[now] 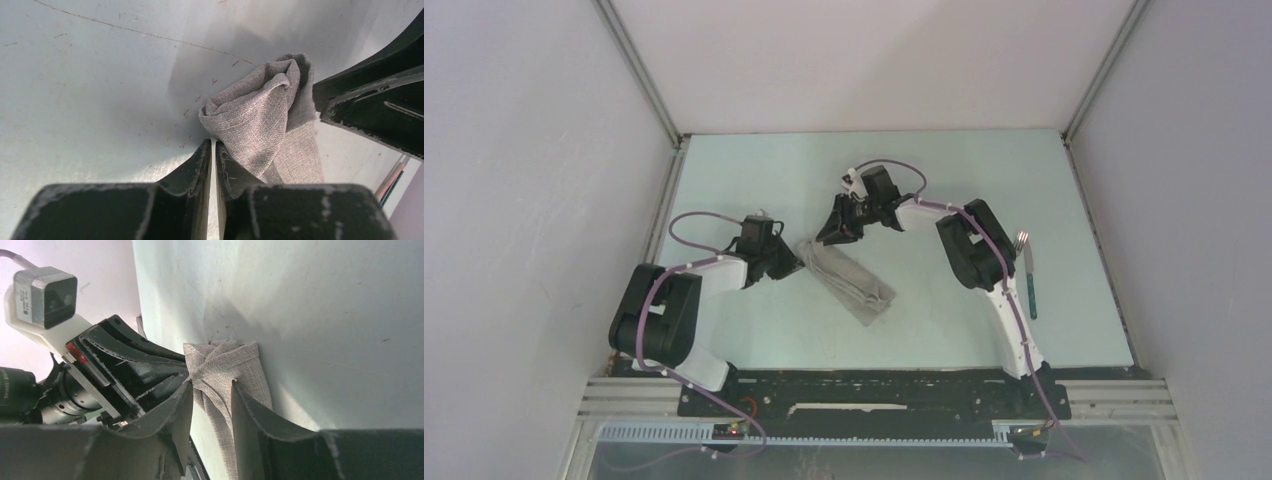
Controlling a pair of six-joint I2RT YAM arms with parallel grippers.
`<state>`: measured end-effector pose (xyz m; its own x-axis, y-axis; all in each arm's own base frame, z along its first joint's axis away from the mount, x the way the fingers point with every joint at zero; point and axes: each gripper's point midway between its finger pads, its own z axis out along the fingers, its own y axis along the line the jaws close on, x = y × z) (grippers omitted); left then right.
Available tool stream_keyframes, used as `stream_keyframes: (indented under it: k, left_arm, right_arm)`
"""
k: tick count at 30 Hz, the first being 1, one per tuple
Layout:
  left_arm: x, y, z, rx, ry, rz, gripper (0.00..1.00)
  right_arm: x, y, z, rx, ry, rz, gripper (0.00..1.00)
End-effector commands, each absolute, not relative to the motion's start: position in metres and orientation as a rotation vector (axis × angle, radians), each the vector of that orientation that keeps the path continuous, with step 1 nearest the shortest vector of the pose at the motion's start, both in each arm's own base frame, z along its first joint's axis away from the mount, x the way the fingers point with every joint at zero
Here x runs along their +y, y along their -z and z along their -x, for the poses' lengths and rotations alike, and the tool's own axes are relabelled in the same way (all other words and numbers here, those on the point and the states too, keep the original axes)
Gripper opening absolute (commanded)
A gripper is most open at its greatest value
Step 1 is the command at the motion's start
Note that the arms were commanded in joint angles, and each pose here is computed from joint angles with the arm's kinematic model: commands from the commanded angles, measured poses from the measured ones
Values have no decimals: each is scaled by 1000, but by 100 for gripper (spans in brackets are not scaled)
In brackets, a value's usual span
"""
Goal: Fold the napkin into a case and place the utensils inside
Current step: Grasp the top corner of the smaller rectangle folded napkin from the folded napkin.
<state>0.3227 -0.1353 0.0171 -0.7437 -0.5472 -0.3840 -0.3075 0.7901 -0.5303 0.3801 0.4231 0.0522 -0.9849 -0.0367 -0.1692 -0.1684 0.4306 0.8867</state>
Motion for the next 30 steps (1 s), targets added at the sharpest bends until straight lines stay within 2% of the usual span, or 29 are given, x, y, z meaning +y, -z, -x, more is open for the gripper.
stream_keyframes:
  k: [1, 6, 10, 15, 21, 23, 28, 30]
  left_arm:
    - [-135, -21, -332, 2426, 608, 618, 15]
    - [-135, -22, -332, 2425, 608, 613, 15]
    - [-135, -22, -333, 2424, 609, 613, 15]
    - [-136, -23, -333, 2420, 619, 610, 15]
    - [-136, -23, -332, 2421, 619, 608, 15]
    - [-136, -22, -333, 2421, 617, 608, 15]
    - [-135, -21, -334, 2423, 614, 614, 15]
    - [-135, -20, -334, 2423, 610, 616, 15]
  right_arm:
    - [438, -73, -378, 2493, -1591, 265, 43]
    - [439, -75, -373, 2513, -1511, 286, 42]
    - [439, -88, -372, 2493, -1450, 321, 46]
    - [445, -83, -367, 2519, -1479, 315, 45]
    - [450, -85, -364, 2467, -1642, 240, 27]
    - [450, -84, -364, 2449, -1711, 205, 17]
    - [449, -74, -362, 2454, -1740, 166, 15]
    - [446, -74, -360, 2445, -1761, 143, 20]
